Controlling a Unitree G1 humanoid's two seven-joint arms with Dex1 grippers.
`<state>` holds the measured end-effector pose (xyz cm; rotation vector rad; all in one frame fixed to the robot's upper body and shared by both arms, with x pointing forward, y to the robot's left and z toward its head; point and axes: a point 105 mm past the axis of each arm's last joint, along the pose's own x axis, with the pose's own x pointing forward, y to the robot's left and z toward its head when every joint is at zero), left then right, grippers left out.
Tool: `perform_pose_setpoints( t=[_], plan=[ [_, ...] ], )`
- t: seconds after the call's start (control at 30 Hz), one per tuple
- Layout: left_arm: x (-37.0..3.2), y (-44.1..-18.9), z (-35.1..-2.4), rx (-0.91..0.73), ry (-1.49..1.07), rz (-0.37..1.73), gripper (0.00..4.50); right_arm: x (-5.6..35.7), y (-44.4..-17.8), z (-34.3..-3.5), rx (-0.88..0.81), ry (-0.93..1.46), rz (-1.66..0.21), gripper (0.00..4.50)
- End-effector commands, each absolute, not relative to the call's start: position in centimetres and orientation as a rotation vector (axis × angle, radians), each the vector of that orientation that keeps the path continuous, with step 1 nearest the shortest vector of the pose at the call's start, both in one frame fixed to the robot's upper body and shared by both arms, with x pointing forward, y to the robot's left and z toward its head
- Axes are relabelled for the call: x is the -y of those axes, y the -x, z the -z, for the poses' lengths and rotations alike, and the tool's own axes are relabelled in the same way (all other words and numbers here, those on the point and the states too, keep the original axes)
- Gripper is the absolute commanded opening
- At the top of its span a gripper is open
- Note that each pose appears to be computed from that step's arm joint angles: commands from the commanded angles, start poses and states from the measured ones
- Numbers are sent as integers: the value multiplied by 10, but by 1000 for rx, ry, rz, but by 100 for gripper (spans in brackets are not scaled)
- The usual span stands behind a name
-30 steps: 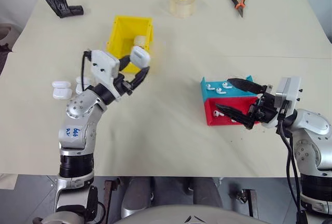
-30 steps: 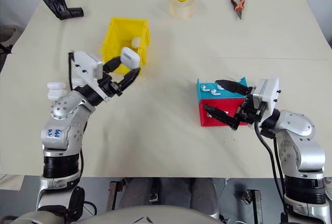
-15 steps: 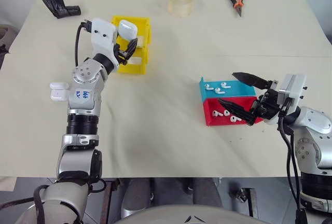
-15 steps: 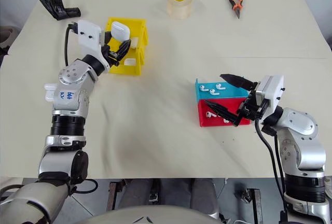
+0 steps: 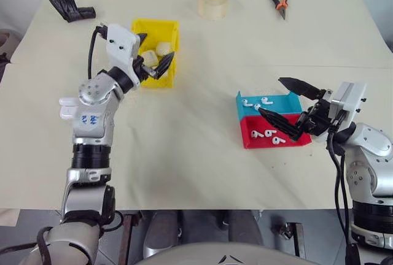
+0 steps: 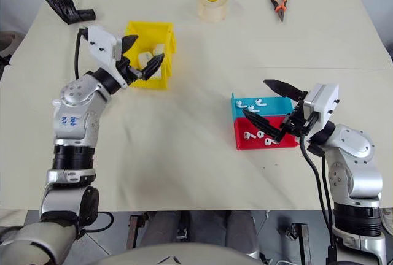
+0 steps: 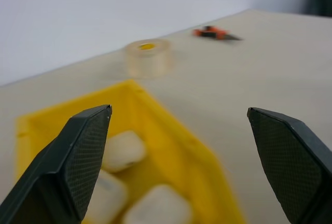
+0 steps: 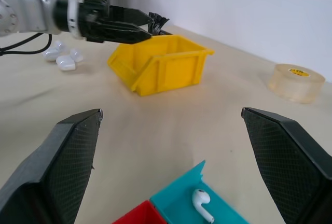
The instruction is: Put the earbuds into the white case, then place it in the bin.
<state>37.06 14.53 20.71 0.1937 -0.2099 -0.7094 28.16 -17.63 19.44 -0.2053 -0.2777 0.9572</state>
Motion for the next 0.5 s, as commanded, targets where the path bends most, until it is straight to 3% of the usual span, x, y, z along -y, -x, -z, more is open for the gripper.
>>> perform_pose_setpoints(
  t=[0.03,0.2,0.33,0.5],
  plan=[
    [-148,-337,-212,251,-263,866,445,182,-278,-199,275,250,-998,450],
    [-173,-282,-186,186,-365,1074,445,193,-271,-188,176,315,-1104,450],
    [-183,-279,-173,128,-399,1046,445,199,-269,-183,141,324,-1122,450],
    [-179,-284,-173,179,-415,999,445,201,-270,-184,161,335,-1090,450]
  ],
)
